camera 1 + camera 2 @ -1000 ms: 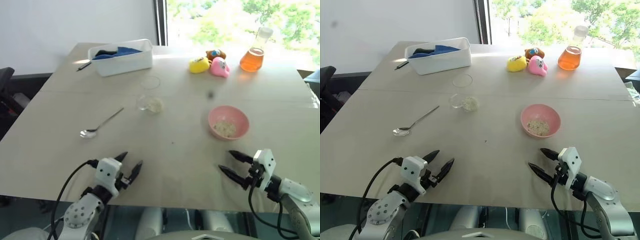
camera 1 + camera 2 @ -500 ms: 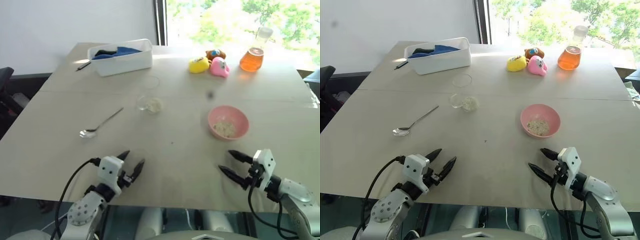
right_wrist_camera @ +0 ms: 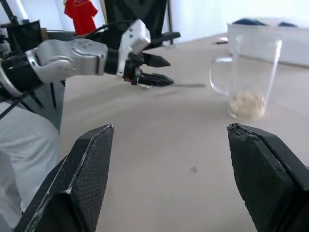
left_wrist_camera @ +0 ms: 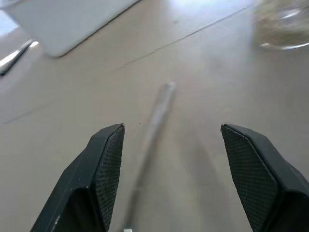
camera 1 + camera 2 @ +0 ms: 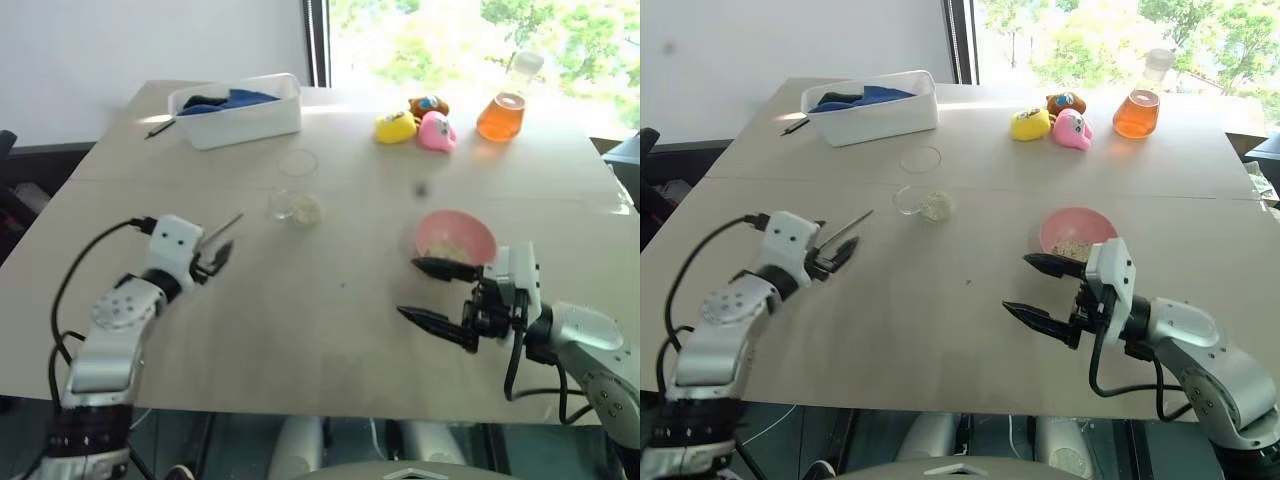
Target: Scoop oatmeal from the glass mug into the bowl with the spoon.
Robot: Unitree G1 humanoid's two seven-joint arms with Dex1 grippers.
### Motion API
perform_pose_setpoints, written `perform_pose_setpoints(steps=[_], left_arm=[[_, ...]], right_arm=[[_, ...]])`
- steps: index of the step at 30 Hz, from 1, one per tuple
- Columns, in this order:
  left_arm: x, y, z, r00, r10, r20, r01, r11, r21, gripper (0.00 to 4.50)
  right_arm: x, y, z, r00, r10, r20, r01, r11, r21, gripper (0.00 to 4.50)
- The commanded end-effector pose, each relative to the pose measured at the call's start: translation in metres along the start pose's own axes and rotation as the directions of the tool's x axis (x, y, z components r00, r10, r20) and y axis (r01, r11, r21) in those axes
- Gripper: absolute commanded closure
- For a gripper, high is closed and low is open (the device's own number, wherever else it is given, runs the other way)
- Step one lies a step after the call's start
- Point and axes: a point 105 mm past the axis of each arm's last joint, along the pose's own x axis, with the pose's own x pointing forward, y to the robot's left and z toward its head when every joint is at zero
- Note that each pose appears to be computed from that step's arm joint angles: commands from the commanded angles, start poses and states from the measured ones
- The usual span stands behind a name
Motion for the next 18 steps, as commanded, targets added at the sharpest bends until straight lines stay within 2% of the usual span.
perform_pose_setpoints(steps=[1,8,12,15,18], left_arm=[[0.004,0.007,-0.015,0.997,-0.007,-0.082,0.011,0.999,0.051,1.23],[0.009,0.006,-0.039,0.978,-0.098,-0.182,0.102,0.995,0.017,1.23],[0.001,0.000,-0.050,0.955,-0.194,-0.225,0.176,0.980,-0.097,1.23],[-0.003,-0.003,-0.063,0.931,-0.268,-0.249,0.204,0.946,-0.254,1.23],[0.002,0.002,-0.079,0.915,-0.280,-0.291,0.197,0.939,-0.282,1.23]], right_arm=[[0.005,0.007,0.008,0.999,0.028,0.016,-0.028,0.999,-0.019,0.69],[0.003,0.001,0.002,1.000,-0.006,0.008,0.006,1.000,-0.025,0.69],[0.003,-0.001,0.000,1.000,-0.021,0.011,0.021,0.999,-0.026,0.69],[0.005,-0.001,-0.002,1.000,-0.023,0.016,0.023,0.999,-0.024,0.69],[0.006,-0.001,-0.003,1.000,-0.021,0.020,0.022,0.999,-0.026,0.69]])
